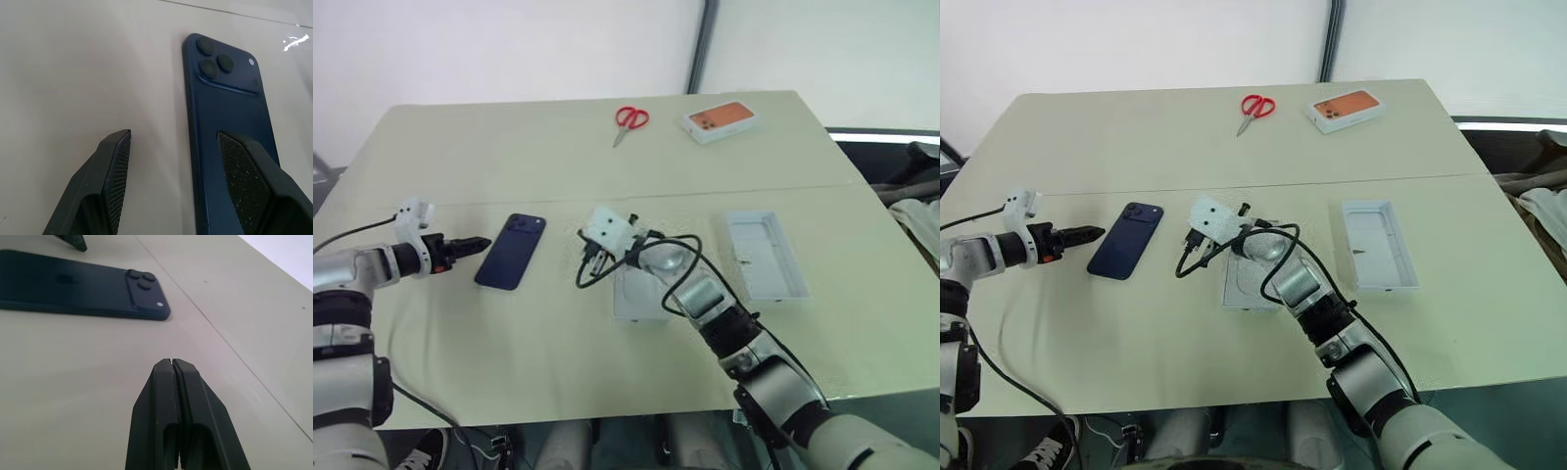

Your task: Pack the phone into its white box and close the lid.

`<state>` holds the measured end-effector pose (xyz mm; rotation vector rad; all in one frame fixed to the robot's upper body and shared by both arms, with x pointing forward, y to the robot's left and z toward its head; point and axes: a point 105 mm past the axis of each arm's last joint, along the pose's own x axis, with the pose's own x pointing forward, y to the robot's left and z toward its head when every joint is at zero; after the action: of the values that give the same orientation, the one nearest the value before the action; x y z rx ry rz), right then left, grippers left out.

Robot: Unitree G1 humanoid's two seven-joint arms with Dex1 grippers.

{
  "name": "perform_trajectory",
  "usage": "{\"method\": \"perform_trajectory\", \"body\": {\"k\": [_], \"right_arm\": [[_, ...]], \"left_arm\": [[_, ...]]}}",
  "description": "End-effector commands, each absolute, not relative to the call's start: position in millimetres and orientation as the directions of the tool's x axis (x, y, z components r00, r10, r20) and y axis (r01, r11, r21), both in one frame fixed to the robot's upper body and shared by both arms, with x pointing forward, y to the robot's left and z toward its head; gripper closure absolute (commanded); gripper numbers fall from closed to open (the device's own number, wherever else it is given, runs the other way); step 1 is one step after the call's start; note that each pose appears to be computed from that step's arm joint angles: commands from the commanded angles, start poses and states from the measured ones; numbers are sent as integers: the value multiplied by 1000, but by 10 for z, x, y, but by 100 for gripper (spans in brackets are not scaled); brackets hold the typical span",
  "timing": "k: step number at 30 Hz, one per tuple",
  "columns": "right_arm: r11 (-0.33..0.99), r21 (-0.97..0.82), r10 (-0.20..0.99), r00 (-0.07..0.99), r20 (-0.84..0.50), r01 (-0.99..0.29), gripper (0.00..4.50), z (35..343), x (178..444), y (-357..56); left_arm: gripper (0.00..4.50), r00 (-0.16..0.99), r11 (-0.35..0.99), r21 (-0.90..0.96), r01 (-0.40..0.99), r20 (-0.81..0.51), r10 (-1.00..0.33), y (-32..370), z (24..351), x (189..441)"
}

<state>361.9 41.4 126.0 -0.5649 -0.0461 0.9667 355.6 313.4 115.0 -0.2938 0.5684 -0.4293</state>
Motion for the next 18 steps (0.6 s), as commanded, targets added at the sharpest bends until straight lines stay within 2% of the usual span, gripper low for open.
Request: {"method": "perform_trajectory", "body": {"k": [1, 4, 8, 13, 18], "right_arm": [[399, -504, 824, 540, -168, -766, 444, 1372, 3530, 594], [385, -468, 839, 513, -182, -796, 444, 1375, 3490, 610], [361, -466, 849, 492, -194, -808, 444, 1372, 3462, 625], [330, -463, 825, 490, -282, -823, 444, 1182, 3465, 639], [294, -558, 742, 553, -379, -776, 444, 996, 3612, 636]], "left_arm": [[154, 659, 836, -452, 311, -531, -533, 2980, 893, 3447], [154, 545, 732, -598, 327, -513, -663, 2742, 812, 3296], [154, 430, 681, -658, 322, -539, -724, 2591, 674, 3077], [154, 442, 661, -676, 325, -509, -738, 2457, 684, 3108], [154, 578, 713, -640, 286, -478, -661, 2555, 791, 3347]]}}
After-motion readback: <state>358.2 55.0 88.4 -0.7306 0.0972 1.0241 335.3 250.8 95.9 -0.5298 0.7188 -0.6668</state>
